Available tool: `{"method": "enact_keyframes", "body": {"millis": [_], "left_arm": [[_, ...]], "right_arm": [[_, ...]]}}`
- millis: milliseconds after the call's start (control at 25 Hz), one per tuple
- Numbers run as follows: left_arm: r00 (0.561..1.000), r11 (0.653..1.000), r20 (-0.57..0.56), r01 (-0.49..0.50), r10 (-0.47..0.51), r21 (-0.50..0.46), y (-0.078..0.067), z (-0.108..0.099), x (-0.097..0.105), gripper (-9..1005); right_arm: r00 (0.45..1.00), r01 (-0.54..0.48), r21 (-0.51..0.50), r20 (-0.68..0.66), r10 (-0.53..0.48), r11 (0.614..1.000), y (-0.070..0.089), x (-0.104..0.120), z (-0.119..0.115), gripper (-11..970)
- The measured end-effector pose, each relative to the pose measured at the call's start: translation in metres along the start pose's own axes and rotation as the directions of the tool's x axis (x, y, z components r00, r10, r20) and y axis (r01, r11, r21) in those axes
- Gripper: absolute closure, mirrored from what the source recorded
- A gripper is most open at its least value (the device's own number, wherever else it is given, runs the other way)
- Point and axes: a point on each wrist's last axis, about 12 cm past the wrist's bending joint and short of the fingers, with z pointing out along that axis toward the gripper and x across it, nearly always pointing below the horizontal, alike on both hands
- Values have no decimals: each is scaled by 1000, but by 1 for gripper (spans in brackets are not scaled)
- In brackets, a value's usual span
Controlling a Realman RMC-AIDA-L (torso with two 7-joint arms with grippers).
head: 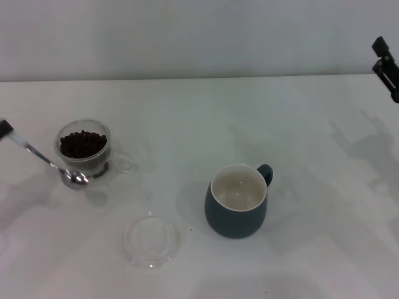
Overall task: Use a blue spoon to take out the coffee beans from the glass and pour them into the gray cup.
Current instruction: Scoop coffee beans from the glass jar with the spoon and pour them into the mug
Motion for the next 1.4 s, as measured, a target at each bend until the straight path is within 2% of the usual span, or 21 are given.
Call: {"method": "enact_keyframes", "body": {"millis": [240, 400, 640, 720, 800, 1040, 1400], "left_arm": [[998, 998, -32, -60, 61, 10, -1, 3, -46, 864], [993, 995, -63, -100, 98, -28, 2, 8, -71, 864], [980, 984, -135, -159, 148, -77, 3, 34, -95, 865], [978, 983, -144, -165, 152, -83, 3, 38, -97, 865], [970, 976, -177, -186, 165, -112, 4, 52, -103, 865], [956, 963, -227, -221, 184, -154, 6, 67, -106, 864], [929, 949, -288, -283, 234, -141, -1, 93, -110, 865]], "right_arm": [[1000, -23, -50, -16, 22, 998, 15, 2, 1, 157], [999, -45, -154, -15, 43, 987, 31, 2, 4, 159], [995, -96, -285, -2, 100, 954, 55, -3, 7, 160], [992, -119, -313, -5, 124, 942, 61, -4, 7, 160], [989, -139, -334, -9, 144, 932, 65, -4, 8, 160], [978, -198, -386, -19, 206, 901, 78, -8, 9, 160], [970, -237, -432, -48, 240, 870, 90, -8, 9, 160]]}}
